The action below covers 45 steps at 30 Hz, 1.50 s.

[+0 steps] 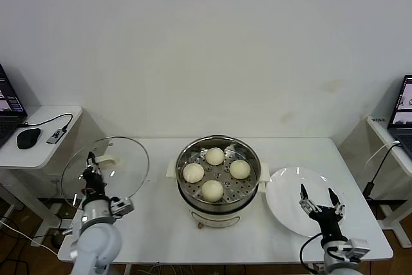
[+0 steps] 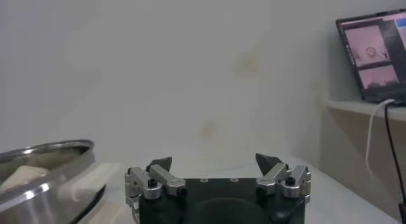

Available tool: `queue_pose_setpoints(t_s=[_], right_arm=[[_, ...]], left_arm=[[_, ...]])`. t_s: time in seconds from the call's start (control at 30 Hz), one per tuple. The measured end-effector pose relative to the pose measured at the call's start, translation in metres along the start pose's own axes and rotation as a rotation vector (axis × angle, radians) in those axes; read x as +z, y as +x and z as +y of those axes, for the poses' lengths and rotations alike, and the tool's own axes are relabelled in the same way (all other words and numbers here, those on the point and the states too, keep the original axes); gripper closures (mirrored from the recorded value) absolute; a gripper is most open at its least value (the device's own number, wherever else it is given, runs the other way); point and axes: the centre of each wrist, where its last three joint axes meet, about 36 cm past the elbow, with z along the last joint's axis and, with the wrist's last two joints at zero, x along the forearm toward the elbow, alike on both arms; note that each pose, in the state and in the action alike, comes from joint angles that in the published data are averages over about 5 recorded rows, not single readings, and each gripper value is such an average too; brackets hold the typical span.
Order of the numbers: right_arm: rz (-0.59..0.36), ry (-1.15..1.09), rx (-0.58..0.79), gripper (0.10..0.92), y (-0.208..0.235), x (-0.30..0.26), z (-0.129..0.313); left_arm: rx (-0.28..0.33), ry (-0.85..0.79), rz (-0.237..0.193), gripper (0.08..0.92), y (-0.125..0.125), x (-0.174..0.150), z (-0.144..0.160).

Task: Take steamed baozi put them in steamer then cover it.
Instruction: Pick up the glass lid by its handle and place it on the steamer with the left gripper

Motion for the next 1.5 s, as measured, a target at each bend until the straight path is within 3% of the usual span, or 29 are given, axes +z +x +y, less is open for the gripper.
queue_pose_setpoints(t_s=[0.17, 0.47, 0.83, 1.2, 1.5], right_arm=[[-0.004, 0.006, 0.017, 0.2, -0.002, -0.001, -0.003], [0.004, 0.004, 0.047, 0.2, -0.004, 0.005, -0.007], [0.017, 0.0, 0.07, 0.2, -0.005, 0.013, -0.008], [0.027, -0.002, 0.077, 0.2, -0.004, 0.019, -0.004], [0.022, 0.001, 0.079, 0.2, -0.004, 0.019, -0.003]], left_arm=[[0.01, 0.019, -0.011, 0.855, 0.016, -0.042, 0.009], [0.032, 0.077, -0.083, 0.855, 0.038, -0.119, 0.025], [0.06, 0.123, -0.226, 0.855, 0.06, -0.198, 0.035], [0.105, 0.143, -0.359, 0.855, 0.083, -0.242, 0.035], [0.134, 0.115, -0.378, 0.855, 0.09, -0.252, 0.025]])
